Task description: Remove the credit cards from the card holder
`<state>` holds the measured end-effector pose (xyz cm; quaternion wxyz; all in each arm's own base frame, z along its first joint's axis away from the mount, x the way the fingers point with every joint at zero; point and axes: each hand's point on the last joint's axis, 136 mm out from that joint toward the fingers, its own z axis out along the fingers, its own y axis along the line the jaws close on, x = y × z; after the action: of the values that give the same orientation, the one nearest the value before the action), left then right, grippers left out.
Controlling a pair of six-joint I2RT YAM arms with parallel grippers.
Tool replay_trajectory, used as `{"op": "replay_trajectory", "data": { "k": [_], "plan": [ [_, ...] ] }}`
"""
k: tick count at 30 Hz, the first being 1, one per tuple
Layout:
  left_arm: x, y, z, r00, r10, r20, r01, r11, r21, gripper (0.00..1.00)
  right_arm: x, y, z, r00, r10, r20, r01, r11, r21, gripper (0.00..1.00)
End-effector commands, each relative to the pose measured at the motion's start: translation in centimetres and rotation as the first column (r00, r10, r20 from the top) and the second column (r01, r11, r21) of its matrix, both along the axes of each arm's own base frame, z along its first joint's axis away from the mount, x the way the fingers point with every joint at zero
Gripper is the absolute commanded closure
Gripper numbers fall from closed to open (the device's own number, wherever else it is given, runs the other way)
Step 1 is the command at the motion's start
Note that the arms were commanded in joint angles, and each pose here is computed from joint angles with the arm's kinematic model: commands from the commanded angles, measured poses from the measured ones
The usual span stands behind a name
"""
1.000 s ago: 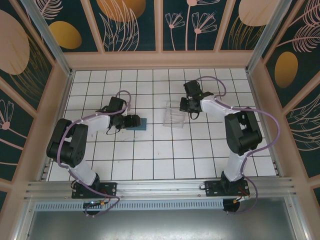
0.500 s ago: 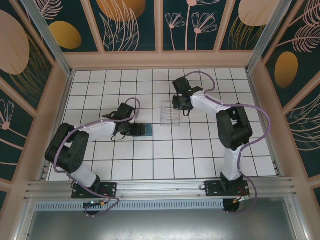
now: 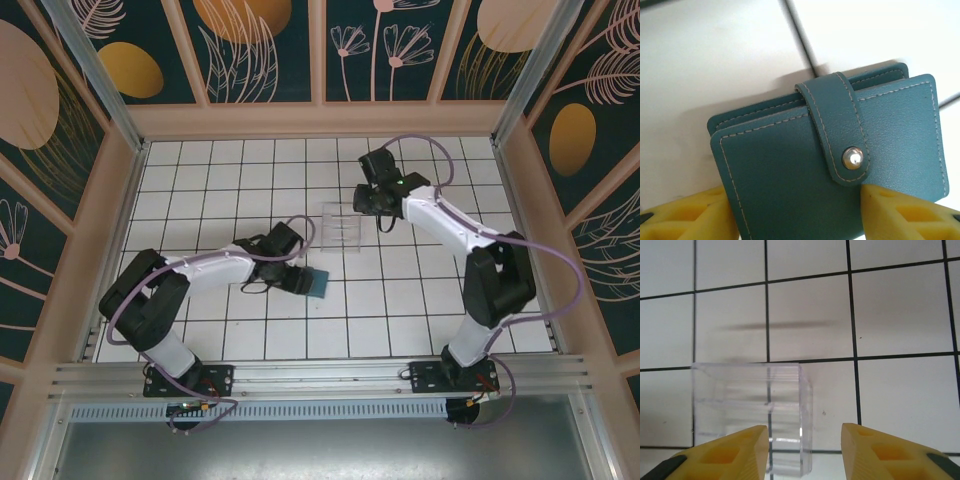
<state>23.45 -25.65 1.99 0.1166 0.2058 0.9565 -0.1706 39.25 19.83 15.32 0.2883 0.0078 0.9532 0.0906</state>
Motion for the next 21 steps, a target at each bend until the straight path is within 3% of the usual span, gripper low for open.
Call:
{"op": "replay_trajectory", "data": {
  "k": [1, 4, 8, 13, 21],
  "plan": [
    [-6.2, 0.4, -2.6, 0.97, -0.151, -0.19, 0.171, 0.981, 0.093, 0.38, -2.2, -0.2, 1.0, 1.0, 0.025, -0.01, -0.024, 0.999, 0.033, 0.56],
    [-6.4, -1.2, -2.7, 0.963, -0.196, -0.185, 0.215, 0.972, 0.091, 0.34, -3.3, -0.1, 1.5, 0.998, 0.057, -0.009, -0.056, 0.996, 0.066, 0.55],
    [-4.4, -2.1, 0.4, 0.987, -0.131, -0.088, 0.137, 0.988, 0.065, 0.26, -5.6, 0.6, 0.6, 0.989, 0.136, -0.049, -0.13, 0.984, 0.122, 0.52],
    [-4.8, -2.9, 3.9, 0.996, -0.057, -0.072, 0.053, 0.997, -0.062, 0.25, -9.8, 3.3, -1.5, 0.942, 0.297, -0.159, -0.258, 0.939, 0.226, 0.52],
    [-5.9, -2.0, 3.5, 0.977, 0.162, -0.14, -0.188, 0.962, -0.197, 0.3, -15.0, 7.4, -5.3, 0.877, 0.441, -0.19, -0.373, 0.876, 0.307, 0.52]
  ]
}}
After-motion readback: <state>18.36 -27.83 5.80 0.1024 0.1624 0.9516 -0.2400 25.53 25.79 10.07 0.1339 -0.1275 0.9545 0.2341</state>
